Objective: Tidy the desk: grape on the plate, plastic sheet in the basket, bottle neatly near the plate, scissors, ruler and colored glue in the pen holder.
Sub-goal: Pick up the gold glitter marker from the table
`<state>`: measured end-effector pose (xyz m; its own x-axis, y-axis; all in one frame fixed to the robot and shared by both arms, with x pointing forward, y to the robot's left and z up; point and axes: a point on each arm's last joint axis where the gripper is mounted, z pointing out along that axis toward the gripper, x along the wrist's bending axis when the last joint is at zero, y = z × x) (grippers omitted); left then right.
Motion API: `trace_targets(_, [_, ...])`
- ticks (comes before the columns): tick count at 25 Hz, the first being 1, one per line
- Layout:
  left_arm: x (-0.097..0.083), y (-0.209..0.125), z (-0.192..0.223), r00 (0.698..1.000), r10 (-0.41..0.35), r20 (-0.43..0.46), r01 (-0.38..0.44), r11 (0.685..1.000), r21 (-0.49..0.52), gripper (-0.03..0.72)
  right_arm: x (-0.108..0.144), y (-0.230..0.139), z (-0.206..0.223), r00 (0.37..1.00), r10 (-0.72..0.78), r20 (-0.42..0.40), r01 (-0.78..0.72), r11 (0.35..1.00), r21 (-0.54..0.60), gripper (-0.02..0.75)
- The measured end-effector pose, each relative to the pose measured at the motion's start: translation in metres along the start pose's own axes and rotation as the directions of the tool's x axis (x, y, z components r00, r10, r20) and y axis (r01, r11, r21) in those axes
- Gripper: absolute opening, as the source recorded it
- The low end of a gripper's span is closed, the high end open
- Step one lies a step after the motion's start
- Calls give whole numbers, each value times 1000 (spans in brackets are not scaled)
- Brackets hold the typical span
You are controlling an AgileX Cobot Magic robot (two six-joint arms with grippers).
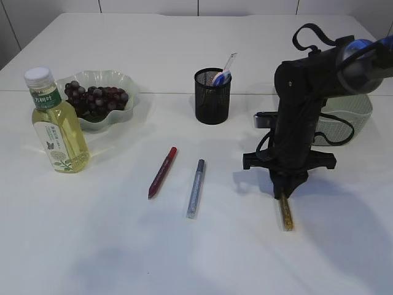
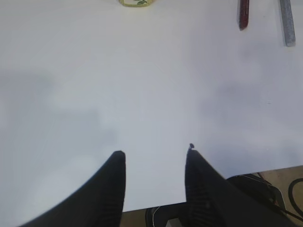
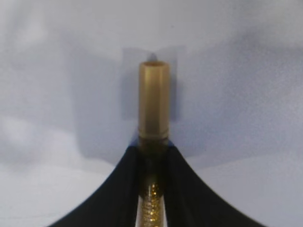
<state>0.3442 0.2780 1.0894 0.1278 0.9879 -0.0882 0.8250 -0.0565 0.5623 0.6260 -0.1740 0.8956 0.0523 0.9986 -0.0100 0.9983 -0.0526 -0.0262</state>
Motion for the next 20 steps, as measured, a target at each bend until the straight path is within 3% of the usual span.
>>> trace_targets(4, [0, 0, 0, 1000, 0, 0, 0, 1000, 0, 309, 1, 0, -1, 1000, -16, -12, 16, 1000, 2, 60])
trace_targets(16, [0, 0, 0, 1000, 0, 0, 0, 1000, 0, 309, 16, -5, -6, 982, -144, -124, 144, 990, -5, 53])
trace_targets(20, [0, 0, 0, 1000, 0, 0, 0, 1000, -2, 309, 26, -10, -22, 963, -220, -154, 208, 974, -86, 52])
